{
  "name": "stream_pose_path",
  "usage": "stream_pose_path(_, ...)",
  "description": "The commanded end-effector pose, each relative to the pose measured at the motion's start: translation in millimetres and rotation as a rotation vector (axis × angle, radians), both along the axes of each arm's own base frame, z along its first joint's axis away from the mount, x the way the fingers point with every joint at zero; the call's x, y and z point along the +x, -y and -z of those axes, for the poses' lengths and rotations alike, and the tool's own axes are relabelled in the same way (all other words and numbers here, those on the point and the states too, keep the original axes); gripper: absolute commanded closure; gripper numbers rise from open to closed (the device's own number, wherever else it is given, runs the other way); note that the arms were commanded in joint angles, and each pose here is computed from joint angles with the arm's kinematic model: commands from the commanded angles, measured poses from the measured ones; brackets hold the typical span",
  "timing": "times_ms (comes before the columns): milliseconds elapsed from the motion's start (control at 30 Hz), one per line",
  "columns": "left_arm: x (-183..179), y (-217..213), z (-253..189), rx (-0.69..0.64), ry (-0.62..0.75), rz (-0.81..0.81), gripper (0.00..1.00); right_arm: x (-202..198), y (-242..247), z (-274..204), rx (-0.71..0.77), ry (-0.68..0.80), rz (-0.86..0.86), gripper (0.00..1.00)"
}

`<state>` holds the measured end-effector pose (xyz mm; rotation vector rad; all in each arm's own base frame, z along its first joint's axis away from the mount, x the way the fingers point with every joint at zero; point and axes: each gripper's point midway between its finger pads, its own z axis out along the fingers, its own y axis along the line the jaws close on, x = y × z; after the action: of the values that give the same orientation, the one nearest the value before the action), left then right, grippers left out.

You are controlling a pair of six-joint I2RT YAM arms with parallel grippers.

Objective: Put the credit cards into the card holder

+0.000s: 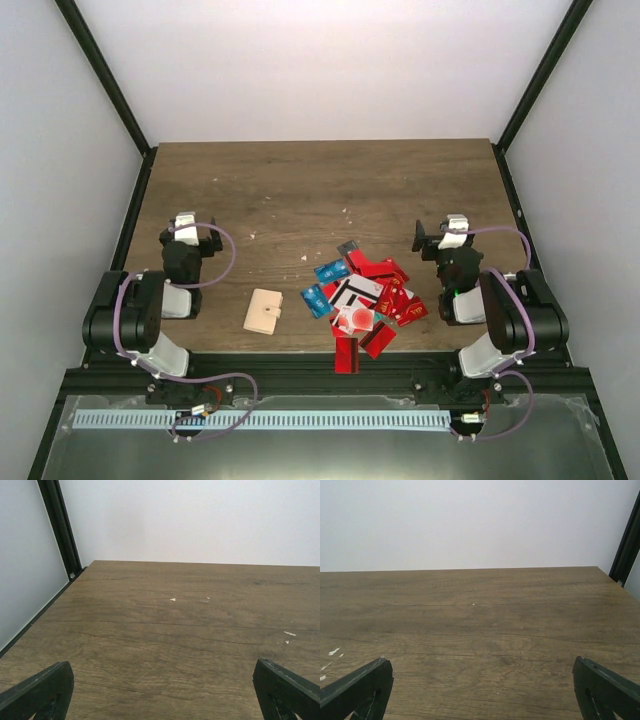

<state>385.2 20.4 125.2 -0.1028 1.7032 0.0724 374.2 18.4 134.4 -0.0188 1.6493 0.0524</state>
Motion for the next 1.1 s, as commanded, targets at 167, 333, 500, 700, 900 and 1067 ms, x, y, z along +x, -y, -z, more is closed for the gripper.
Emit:
stream_pose_path(167,4.1,3.4,-9.9,0.007,0.032,0.020,0.00,5.7,3.8,-12.9,0.007,0.041,0.003,0.00)
stream_pose_path(333,4.0,3.5,-9.9,0.007,0.032,0.021,0.00,5.7,4.1,-12.4,0.007,0.039,0.004,0.00)
stream_pose_path(500,4.0,3.4,-9.5,0.007,0.030,0.020,0.00,6.5,8.5,-17.2,0.007,0.041,0.040,0.00)
stream_pose_path(700,4.6,6.4,-31.8,0.011,0.044,0.037,0.00,22.3,-1.4,-69.6,0.059,-0.026,0.039,0.00)
stream_pose_path(900,12.9,-15.4,-91.3,-0.162,-0.146,-0.130,0.00,21.3,-23.0,-133.5,0.264,-0.073,-0.062,0.00)
stream_pose_path(1067,-21.8,-31.2,-84.3,-0.409,-0.272,-0.322,0.00,13.5,-45.3,-127.4,0.551,-0.272,-0.158,0.00)
